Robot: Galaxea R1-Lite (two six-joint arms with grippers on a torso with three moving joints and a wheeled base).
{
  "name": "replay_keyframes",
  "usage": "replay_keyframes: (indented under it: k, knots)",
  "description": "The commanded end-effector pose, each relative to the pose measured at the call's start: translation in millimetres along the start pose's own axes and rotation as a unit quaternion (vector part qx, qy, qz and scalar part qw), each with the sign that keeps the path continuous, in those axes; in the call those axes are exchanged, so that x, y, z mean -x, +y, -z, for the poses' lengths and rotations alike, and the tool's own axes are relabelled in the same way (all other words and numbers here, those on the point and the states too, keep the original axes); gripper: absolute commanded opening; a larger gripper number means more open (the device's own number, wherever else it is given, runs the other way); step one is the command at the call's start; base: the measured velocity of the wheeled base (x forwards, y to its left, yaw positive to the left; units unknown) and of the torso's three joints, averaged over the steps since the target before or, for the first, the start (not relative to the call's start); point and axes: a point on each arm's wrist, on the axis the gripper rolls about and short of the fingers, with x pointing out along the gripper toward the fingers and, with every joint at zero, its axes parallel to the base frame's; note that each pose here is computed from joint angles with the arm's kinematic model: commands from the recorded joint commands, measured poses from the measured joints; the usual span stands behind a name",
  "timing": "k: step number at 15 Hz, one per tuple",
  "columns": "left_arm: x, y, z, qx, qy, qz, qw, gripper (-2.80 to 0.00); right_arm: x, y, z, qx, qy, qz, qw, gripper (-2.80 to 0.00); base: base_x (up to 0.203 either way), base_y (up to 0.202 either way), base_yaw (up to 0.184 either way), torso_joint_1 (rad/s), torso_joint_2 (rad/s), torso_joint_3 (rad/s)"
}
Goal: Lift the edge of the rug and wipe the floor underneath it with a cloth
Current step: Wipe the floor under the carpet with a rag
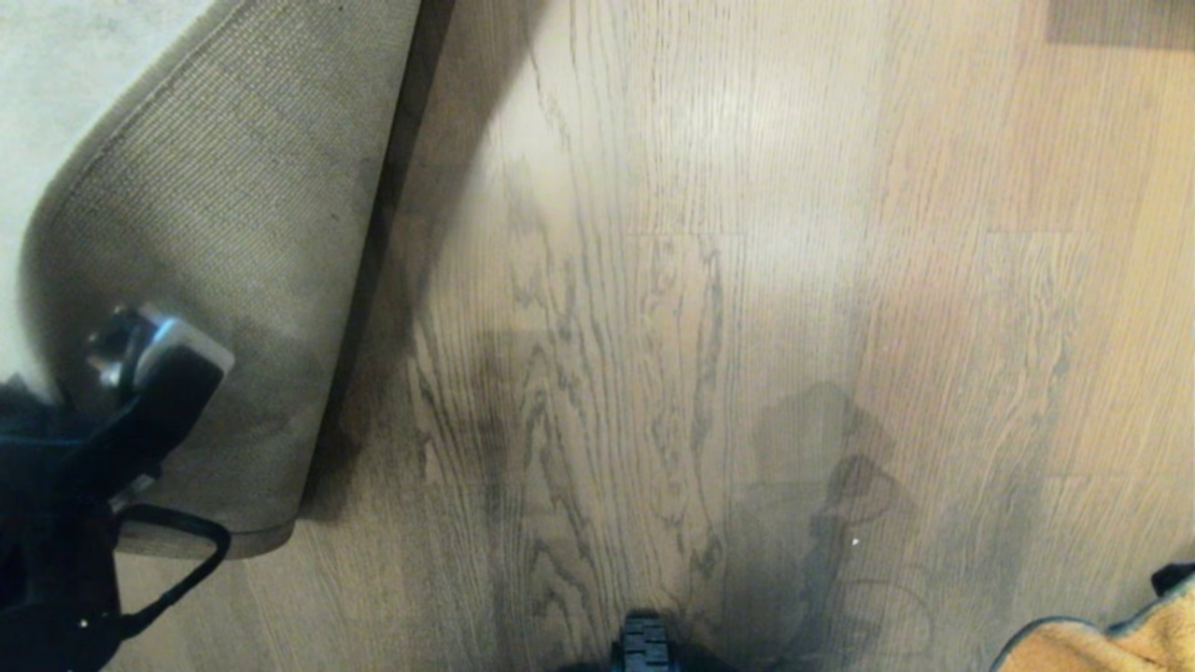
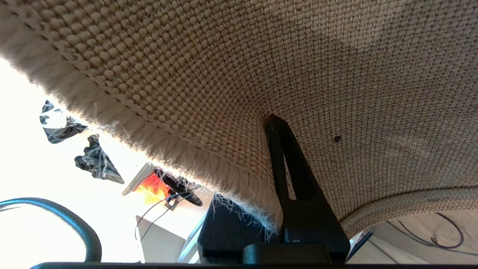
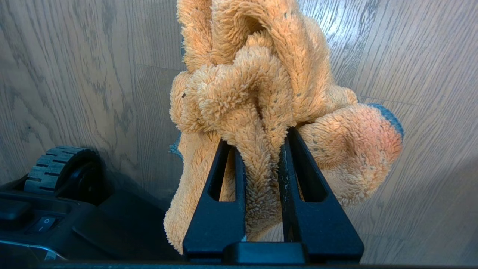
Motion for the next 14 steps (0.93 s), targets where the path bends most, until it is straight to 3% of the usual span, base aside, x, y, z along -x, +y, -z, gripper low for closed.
replay_keyframes:
  k: [1,12,14]
  knots:
    - [-0.5,-0.1,-0.2,-0.002,0.004,-0.002,1.0,-2.8,-0.1,0.0,0.0,0.0,0.001,-0.001,1.0,-2.8,0.0,0.0,0.0,0.0,0.0,0.0]
    - [-3.9,2.8,1.3,-0.01,0.017,-0.009,0.9998,-2.8,-0.1,0.0,0.0,0.004,0.001,-0.001,1.0,-2.8,0.0,0.0,0.0,0.0,0.0,0.0]
    - [-5.8,5.7,2.3,-0.029,0.022,-0.014,0.9992,-2.8,-0.1,0.0,0.0,0.006,0.001,-0.001,1.0,-2.8,0.0,0.0,0.0,0.0,0.0,0.0]
